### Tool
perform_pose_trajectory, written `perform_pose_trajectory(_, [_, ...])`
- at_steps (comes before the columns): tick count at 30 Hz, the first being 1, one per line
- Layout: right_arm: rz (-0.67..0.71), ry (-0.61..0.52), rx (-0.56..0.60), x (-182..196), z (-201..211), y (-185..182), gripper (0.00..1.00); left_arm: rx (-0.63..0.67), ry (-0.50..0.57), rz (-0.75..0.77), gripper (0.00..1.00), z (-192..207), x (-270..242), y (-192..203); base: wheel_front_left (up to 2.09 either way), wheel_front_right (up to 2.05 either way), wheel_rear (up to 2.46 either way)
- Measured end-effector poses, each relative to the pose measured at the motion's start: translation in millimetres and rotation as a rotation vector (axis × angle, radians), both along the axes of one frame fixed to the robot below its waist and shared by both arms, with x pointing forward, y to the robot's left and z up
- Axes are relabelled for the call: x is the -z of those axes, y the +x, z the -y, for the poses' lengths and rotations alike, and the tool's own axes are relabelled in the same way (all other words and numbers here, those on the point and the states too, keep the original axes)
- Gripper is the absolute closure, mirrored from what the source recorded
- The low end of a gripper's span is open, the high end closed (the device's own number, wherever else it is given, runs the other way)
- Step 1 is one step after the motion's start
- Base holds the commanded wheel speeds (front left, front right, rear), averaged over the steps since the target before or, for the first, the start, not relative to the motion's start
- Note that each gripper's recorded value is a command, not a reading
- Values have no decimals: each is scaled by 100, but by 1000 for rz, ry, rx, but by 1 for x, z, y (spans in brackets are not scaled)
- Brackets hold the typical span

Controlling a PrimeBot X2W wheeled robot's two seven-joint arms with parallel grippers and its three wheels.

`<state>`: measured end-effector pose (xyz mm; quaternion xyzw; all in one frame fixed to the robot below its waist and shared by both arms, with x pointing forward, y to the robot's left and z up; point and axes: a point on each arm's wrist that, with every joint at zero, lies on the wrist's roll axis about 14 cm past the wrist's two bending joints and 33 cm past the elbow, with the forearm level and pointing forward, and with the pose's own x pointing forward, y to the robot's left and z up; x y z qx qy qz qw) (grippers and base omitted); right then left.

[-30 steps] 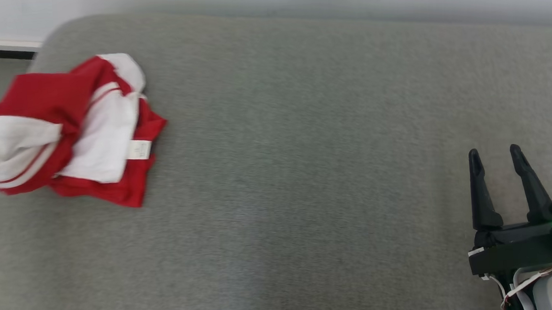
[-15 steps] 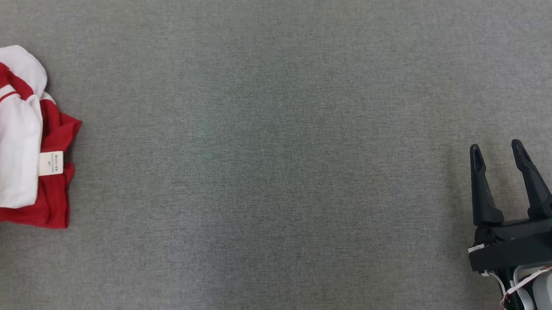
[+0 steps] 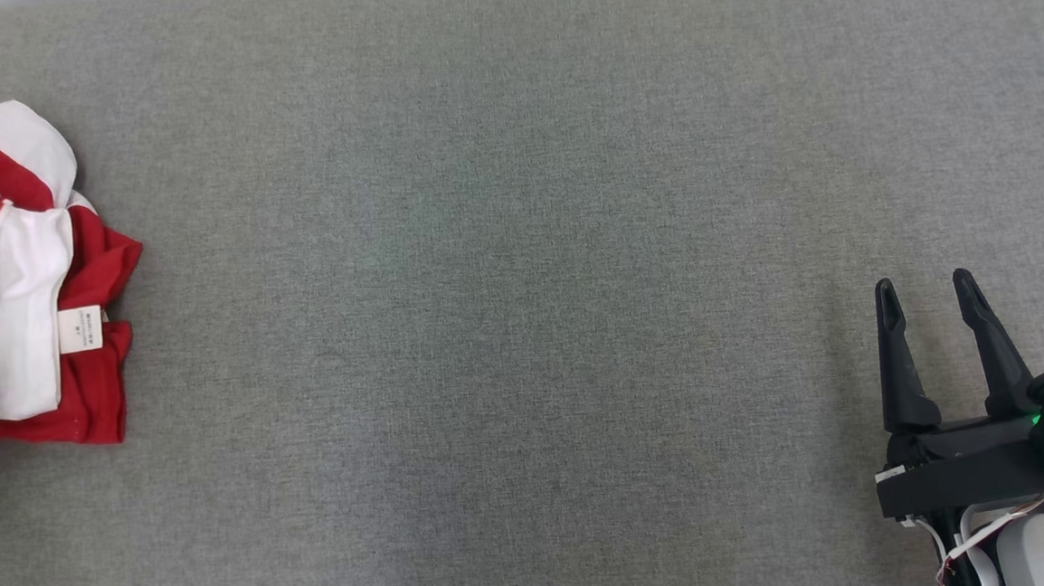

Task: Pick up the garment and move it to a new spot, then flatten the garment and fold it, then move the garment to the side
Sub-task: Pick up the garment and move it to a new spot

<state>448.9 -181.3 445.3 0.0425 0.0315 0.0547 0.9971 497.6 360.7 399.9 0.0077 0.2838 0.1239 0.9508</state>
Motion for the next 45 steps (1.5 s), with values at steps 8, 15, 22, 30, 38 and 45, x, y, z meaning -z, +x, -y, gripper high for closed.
perform_pose_trajectory(8, [16,32,-13,-8,-11,-5,0,55,106,229,100,-4,-65,22,0,0,0])
perform_pose_trajectory(15, [27,73,-17,-15,-20,-13,0,132,168,534,100,17,-166,47,0,0,0])
perform_pose_trajectory(22, [32,102,3,-20,-20,-26,0,266,194,771,100,68,-258,58,0,0,0])
perform_pose_trajectory(30, [40,117,111,-27,12,-55,0,539,118,897,100,188,-312,65,0,0,0])
perform_pose_trajectory(38, [62,110,243,-36,53,-87,0,842,-70,941,100,334,-323,47,0,0,0])
perform_pose_trajectory(45, [82,112,319,-43,76,-104,0,1016,-248,876,100,426,-284,19,0,0,0])
